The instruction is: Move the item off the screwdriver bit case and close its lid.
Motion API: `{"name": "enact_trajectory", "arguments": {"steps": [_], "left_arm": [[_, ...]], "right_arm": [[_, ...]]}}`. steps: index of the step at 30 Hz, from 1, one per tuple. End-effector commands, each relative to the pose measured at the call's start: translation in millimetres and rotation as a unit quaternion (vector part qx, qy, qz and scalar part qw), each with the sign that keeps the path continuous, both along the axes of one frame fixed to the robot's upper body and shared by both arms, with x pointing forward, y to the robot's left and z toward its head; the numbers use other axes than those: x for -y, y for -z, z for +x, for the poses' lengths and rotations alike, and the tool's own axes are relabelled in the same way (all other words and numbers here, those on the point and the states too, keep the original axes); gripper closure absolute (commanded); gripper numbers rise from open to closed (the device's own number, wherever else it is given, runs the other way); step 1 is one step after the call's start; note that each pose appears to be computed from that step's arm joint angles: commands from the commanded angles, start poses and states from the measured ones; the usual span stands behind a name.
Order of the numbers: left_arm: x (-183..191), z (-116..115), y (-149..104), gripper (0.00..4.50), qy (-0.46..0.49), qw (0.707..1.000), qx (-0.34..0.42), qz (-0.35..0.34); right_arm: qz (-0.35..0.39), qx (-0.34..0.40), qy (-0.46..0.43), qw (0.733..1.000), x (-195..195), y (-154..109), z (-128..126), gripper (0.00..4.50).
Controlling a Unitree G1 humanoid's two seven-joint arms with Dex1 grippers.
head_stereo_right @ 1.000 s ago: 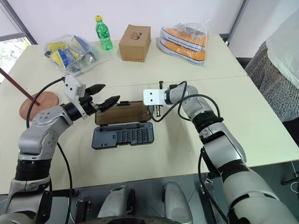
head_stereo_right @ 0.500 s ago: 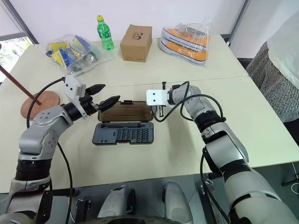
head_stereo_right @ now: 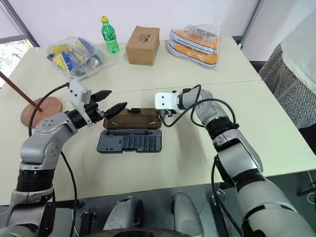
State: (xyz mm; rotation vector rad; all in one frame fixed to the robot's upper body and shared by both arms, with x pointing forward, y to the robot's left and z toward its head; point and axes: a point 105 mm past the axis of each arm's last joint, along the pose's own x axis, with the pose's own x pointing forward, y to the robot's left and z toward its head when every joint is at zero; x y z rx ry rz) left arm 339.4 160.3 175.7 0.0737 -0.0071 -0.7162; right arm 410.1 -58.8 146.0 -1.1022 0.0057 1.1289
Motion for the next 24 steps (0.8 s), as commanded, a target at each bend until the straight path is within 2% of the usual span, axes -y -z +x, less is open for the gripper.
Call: {"name": "enact_trajectory", "arguments": {"steps": [1, 5, 11, 14, 16, 21, 24], "left_arm": [[-4.3, -18.1, -15.3, 0.0, 0.04, 0.999, 0.001, 0.003], [-13.7, -36.6, -11.9, 0.0, 0.064, 0.997, -0.031, 0.027], [-21.4, -55.7, -9.6, 0.0, 0.081, 0.994, -0.063, 0.03], [-21.2, -65.1, -1.6, 0.92, 0.093, 0.992, -0.077, 0.042], [-20.8, -70.7, 5.1, 1.93, 0.101, 0.99, -0.085, 0.055], [-27.3, -63.7, 35.6, 4.39, 0.07, 0.991, -0.09, 0.072], [-32.4, -64.2, 54.0, 4.45, 0.067, 0.989, -0.105, 0.081]], "right_arm": [[0.071, 0.02, 0.012, 0.997, 0.8, -36.2, -0.4, 2.21], [0.129, 0.015, 0.042, 0.991, 4.2, -52.3, -4.4, 2.21], [0.165, 0.005, 0.068, 0.984, 8.3, -49.5, -22.7, 2.21], [0.181, -0.006, 0.086, 0.98, 8.8, -46.2, -28.1, 2.15], [0.187, -0.011, 0.093, 0.978, 8.0, -43.2, -31.4, 2.15], [0.197, -0.017, 0.101, 0.975, 2.9, -41.3, -34.0, 2.15], [0.2, -0.02, 0.103, 0.974, 0.5, -40.5, -33.3, 2.15]]}}
